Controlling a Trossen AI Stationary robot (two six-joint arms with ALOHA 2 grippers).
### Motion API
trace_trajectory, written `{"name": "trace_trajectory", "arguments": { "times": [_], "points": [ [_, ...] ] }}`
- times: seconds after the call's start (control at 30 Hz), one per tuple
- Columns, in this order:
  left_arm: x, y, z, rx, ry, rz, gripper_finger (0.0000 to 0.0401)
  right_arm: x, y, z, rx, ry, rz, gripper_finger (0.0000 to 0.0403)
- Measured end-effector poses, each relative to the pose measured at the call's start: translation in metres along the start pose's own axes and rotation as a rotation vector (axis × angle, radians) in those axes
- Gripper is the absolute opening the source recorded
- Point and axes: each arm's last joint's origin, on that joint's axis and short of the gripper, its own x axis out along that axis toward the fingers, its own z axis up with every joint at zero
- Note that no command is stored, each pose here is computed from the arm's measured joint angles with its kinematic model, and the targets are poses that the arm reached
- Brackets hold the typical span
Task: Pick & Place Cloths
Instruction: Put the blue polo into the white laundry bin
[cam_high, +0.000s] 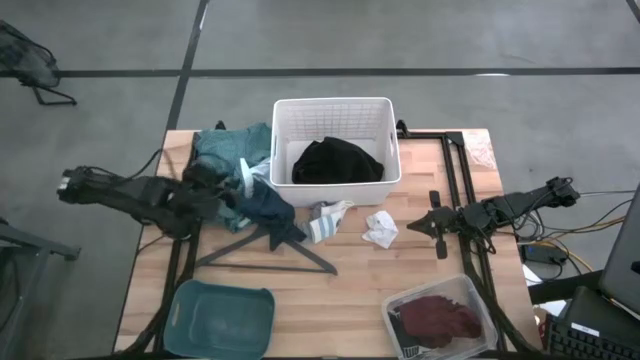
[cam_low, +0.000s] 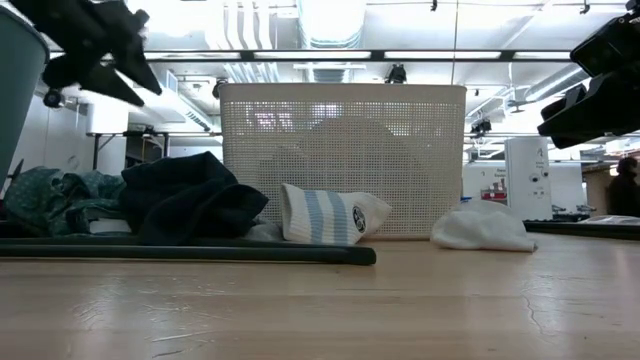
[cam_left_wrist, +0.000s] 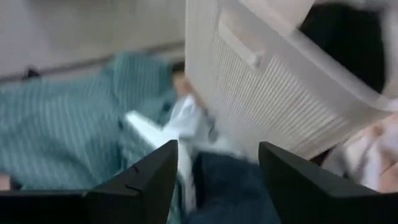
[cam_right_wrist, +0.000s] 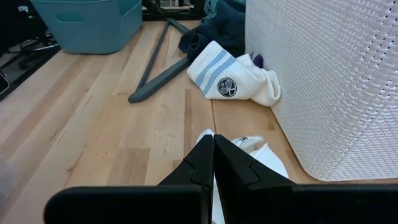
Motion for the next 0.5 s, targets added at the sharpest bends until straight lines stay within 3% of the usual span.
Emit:
{"name": "trace_trajectory", "arguments": {
  "times": [0.27,0.4,0.5],
  "points": [
    [0.050,0.010,0.016,-0.065,0.313,0.173,0.0232,0.000,0.000,0.000,0.000,0.000,0.000,0.0008],
    [0.068,0.023,0.012,-0.133,0.413,0.238,0.0232,0.000,0.000,0.000,0.001,-0.003,0.000,0.0008],
    [0.073,0.025,0.007,-0.159,0.416,0.227,0.0232,0.000,0.000,0.000,0.001,-0.003,0.000,0.0008]
  ]
}}
